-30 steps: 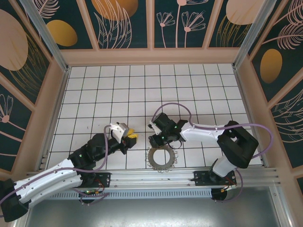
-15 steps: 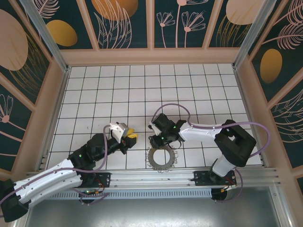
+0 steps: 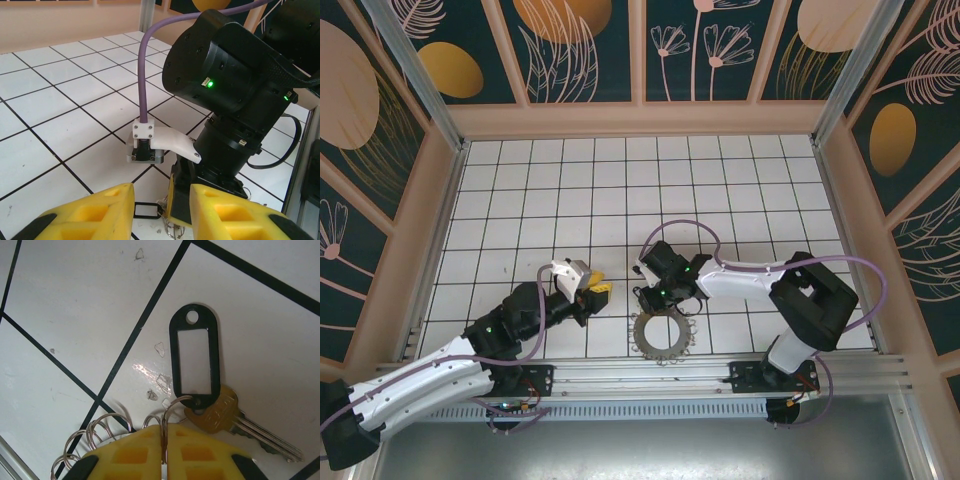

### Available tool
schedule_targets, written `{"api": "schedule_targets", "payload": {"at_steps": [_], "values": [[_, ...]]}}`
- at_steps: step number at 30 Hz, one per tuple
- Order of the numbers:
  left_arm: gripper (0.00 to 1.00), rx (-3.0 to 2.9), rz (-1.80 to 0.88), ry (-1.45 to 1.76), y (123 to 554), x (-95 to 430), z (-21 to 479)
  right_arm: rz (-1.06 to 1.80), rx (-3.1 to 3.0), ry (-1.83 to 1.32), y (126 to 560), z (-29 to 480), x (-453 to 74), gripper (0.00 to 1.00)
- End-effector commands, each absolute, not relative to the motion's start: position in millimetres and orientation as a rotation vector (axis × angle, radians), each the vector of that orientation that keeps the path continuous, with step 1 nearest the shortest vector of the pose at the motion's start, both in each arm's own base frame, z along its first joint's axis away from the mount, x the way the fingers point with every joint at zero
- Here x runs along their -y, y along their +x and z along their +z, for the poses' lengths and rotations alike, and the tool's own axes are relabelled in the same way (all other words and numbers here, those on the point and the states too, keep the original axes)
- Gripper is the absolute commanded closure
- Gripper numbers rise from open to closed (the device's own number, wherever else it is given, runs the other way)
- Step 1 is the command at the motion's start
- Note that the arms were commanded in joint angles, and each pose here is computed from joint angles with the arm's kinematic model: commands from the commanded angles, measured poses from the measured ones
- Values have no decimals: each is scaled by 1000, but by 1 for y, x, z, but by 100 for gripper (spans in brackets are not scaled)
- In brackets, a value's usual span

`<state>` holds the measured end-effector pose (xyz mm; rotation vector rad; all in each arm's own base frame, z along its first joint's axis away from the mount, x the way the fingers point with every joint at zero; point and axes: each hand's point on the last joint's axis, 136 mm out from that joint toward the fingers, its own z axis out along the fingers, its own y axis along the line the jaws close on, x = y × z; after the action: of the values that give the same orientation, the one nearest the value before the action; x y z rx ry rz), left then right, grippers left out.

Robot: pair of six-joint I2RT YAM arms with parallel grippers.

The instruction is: Put the keys on the keyring

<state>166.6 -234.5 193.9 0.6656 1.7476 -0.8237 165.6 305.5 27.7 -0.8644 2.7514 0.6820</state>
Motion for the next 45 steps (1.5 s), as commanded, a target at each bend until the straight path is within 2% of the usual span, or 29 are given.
{"api": "schedule_targets", "payload": {"at_steps": [1, 5, 21, 29, 45], "values": [[66, -1716, -848, 662, 165, 236, 202, 667, -2717, -869, 169, 34, -307, 93], [66, -1718, -848, 661, 165, 236, 202, 694, -2658, -877, 171, 44, -309, 100], [66, -1731, -853, 651, 166, 237, 202, 796, -2156, -984, 168, 123, -311, 100], [67, -1699, -896, 667, 161, 242, 218, 931, -1777, -1032, 147, 177, -306, 100], [68, -1632, -975, 916, 138, 267, 253, 1037, -1331, -1182, 103, 230, -298, 100]]}}
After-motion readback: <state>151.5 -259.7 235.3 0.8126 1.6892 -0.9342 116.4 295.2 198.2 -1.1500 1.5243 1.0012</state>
